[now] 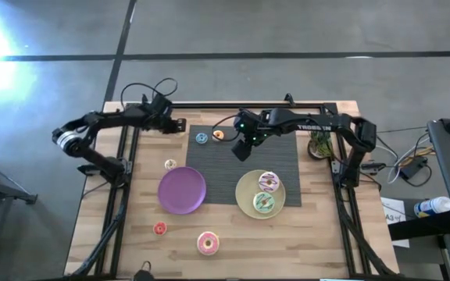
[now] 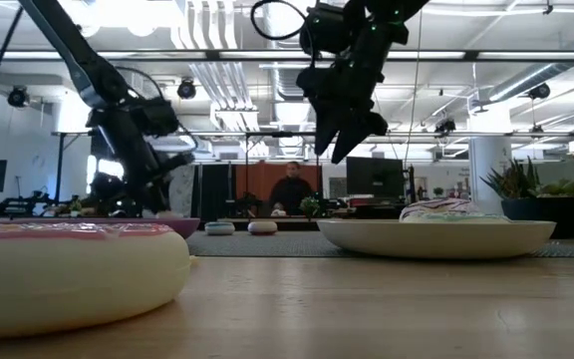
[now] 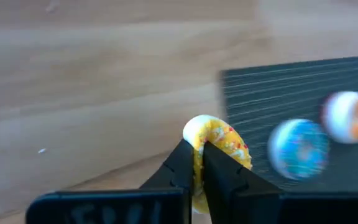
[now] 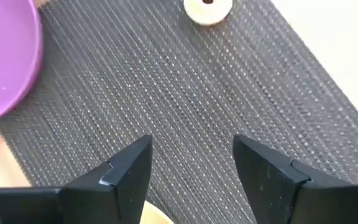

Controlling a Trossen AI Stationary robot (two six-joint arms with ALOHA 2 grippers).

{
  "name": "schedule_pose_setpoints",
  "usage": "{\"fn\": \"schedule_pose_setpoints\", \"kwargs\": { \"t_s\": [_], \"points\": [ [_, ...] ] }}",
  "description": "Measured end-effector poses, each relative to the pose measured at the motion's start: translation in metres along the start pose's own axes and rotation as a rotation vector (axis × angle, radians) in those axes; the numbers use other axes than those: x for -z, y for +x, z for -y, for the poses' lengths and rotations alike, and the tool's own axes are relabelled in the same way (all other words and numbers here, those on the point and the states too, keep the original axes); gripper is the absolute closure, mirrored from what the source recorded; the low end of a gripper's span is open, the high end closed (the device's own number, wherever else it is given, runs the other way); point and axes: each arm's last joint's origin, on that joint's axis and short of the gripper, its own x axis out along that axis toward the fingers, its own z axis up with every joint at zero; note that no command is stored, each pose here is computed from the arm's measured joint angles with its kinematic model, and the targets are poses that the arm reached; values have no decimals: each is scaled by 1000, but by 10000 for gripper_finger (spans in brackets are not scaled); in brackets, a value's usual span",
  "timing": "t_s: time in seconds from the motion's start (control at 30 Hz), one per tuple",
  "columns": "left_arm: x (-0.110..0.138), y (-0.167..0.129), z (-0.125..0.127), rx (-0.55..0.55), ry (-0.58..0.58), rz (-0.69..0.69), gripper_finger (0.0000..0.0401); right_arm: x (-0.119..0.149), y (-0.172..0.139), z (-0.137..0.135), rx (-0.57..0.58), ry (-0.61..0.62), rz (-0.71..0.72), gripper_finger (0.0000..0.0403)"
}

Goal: Pick & Place donuts
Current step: Put the small yellow donut on the purple plate

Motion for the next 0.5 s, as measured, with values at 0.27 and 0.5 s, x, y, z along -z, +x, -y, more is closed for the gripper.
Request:
{"fn": "schedule_pose_setpoints", "kwargs": {
  "t_s": [0.27,0.5],
  "points": [
    [30,-23,72,277,248,76,400,11,-43,1,13,-18,89,189],
    [56,-15,158,362,449,104,401,36,-89,11,72,73,206,188]
  ]
}}
